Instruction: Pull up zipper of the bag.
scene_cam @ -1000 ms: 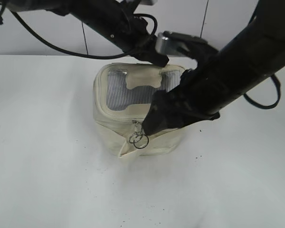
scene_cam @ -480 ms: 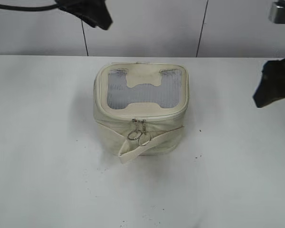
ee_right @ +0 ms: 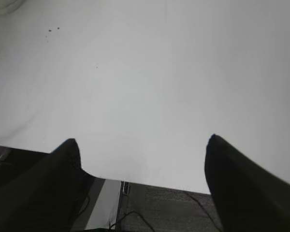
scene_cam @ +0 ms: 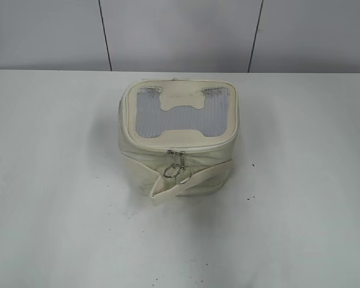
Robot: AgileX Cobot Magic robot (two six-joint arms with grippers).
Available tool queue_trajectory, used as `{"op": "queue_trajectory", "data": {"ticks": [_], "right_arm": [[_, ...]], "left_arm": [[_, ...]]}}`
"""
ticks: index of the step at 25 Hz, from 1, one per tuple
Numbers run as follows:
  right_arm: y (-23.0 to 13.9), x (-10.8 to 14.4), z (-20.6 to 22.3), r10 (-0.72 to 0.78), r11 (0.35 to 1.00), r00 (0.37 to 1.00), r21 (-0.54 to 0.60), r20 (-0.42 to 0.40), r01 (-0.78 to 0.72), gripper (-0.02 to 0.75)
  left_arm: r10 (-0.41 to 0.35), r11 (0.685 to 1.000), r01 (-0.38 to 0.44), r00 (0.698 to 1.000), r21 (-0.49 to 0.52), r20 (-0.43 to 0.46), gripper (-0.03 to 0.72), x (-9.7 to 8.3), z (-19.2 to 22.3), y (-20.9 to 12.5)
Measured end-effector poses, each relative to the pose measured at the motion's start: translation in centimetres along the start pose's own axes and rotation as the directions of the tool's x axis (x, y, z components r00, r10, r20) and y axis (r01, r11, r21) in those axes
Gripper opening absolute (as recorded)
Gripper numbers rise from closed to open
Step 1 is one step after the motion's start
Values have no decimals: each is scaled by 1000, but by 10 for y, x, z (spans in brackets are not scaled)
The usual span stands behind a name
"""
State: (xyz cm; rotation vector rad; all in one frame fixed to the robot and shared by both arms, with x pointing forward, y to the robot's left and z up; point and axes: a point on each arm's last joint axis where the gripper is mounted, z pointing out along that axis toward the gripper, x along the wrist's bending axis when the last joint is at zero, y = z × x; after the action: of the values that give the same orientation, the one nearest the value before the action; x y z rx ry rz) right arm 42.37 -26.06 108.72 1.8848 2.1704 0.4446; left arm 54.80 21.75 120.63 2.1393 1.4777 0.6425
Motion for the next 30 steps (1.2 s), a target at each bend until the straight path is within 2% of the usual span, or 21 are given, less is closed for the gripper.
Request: {"op": "queue_trajectory", "data": {"ticks": [4, 6, 10, 12, 16, 21, 24, 25, 27, 30], "right_arm": [[-37, -2, -21, 0, 998, 1000, -64, -4, 0, 594], [-56, -3, -31, 2, 992, 1000, -123, -17, -5, 594], [-95, -5, -44, 1, 969, 1000, -246, -31, -8, 594], [-112, -6, -48, -1, 950, 999, -312, -36, -10, 594], [-142, -7, -47, -21, 900, 999, -436, -37, 3, 593], [-170, -9, -36, -45, 854, 999, -520, -29, 23, 593], [-178, -9, -35, -48, 821, 998, -571, -31, 22, 592], [-180, -9, -36, -48, 814, 998, -581, -32, 21, 592], [-180, -9, -36, -49, 807, 998, -590, -33, 21, 592], [-180, -9, -36, -50, 808, 998, -589, -34, 20, 591]], "left_arm": [[-17, 998, 17, 1000, -55, -8, 302, 1, -49, -36], [-24, 998, 24, 1000, -53, 5, 302, -2, -63, -63], [-50, 998, 51, 998, -48, 36, 302, -10, -86, -128], [-62, 995, 66, 997, -78, 55, 302, -15, -100, -167], [-78, 989, 91, 991, -116, 106, 302, -27, -106, -242], [-79, 977, 100, 990, -189, 115, 302, -37, -94, -317], [-75, 960, 103, 990, -260, 115, 302, -40, -92, -345], [-73, 945, 106, 991, -310, 116, 302, -40, -95, -350], [-72, 922, 112, 990, -372, 120, 302, -41, -98, -354], [-74, 914, 116, 990, -389, 122, 302, -41, -95, -349]]}}
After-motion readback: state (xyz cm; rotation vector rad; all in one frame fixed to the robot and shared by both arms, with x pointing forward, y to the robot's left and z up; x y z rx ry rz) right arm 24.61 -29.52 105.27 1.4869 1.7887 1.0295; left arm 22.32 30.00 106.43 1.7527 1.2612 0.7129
